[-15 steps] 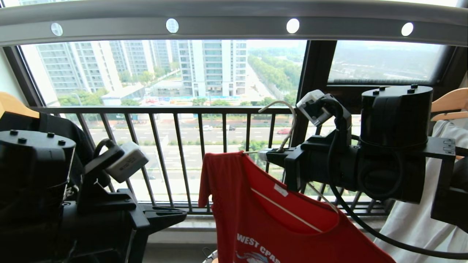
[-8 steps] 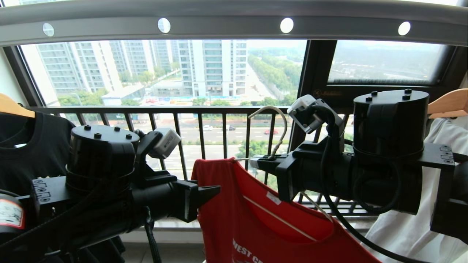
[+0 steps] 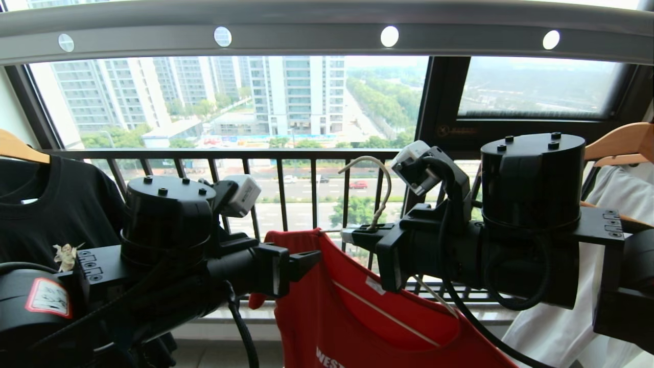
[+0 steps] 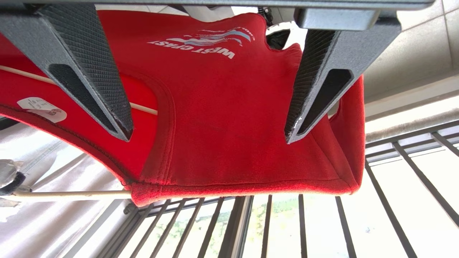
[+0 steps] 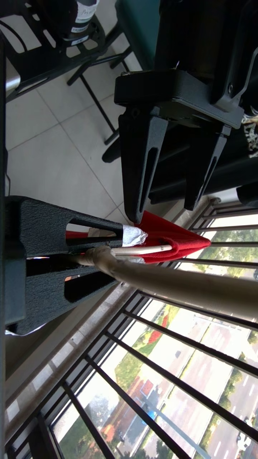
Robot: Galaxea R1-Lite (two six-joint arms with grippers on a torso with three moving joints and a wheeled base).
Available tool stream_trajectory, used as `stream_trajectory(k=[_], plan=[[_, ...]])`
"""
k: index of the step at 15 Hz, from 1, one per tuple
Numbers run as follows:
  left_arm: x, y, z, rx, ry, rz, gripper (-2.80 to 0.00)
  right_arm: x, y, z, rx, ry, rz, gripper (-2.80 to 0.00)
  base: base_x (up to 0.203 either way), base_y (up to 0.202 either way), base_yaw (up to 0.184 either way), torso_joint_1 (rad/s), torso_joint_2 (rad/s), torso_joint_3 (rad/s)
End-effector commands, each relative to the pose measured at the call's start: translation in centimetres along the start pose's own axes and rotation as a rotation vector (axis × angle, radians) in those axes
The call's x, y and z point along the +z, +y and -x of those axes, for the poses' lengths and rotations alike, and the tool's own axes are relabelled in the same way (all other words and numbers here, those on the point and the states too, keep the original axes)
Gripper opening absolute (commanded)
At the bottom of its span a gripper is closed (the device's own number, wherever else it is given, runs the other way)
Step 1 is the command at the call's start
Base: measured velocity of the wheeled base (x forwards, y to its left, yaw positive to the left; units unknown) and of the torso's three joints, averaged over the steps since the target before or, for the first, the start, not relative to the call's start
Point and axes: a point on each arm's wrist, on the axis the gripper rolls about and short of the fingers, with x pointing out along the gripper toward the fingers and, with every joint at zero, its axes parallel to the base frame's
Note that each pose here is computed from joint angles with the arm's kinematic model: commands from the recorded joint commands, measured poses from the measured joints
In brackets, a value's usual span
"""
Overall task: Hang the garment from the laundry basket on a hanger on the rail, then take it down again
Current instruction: Take the clothes off the clothes rack
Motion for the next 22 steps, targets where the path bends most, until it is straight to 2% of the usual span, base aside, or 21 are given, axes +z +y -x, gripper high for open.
stream_trajectory(k=[1,4,6,9,13,18,19,22], plan=[[-0.3,0.1,-0.3,0.006,0.010,0.000,0.00,-0.1,0.3,-0.1,-0.008,0.000,0.003,-2.80,0.000,0.000,0.000,0.000,0.00,0.000],[-0.6,0.2,-0.5,0.014,0.021,-0.003,0.00,0.0,0.7,0.1,0.000,-0.005,0.007,-2.80,0.000,0.000,0.000,0.000,0.00,0.000],[-0.7,0.2,-0.7,0.001,-0.023,-0.006,0.00,0.0,1.0,0.2,0.009,-0.006,0.011,-2.80,0.000,0.000,0.000,0.000,0.00,0.000],[-1.3,0.4,-2.1,0.074,-0.063,-0.035,0.00,0.3,1.2,0.7,0.014,-0.020,0.014,-2.80,0.000,0.000,0.000,0.000,0.00,0.000],[-1.5,0.6,-2.0,0.090,-0.063,-0.073,0.00,0.5,1.2,0.9,0.008,-0.026,0.015,-2.80,0.000,0.000,0.000,0.000,0.00,0.000],[-1.7,0.7,-2.2,0.133,-0.067,-0.092,0.00,0.5,1.2,0.9,-0.011,-0.027,0.015,-2.80,0.000,0.000,0.000,0.000,0.00,0.000],[-1.7,0.7,-2.2,0.134,-0.065,-0.093,-2.80,0.5,1.2,0.9,-0.011,-0.027,0.015,-2.80,0.000,0.000,0.000,0.000,0.00,0.000],[-1.7,0.7,-2.2,0.134,-0.066,-0.094,-2.80,0.5,1.2,0.9,-0.012,-0.030,0.015,-2.80,0.000,0.000,0.000,0.000,0.00,0.000]])
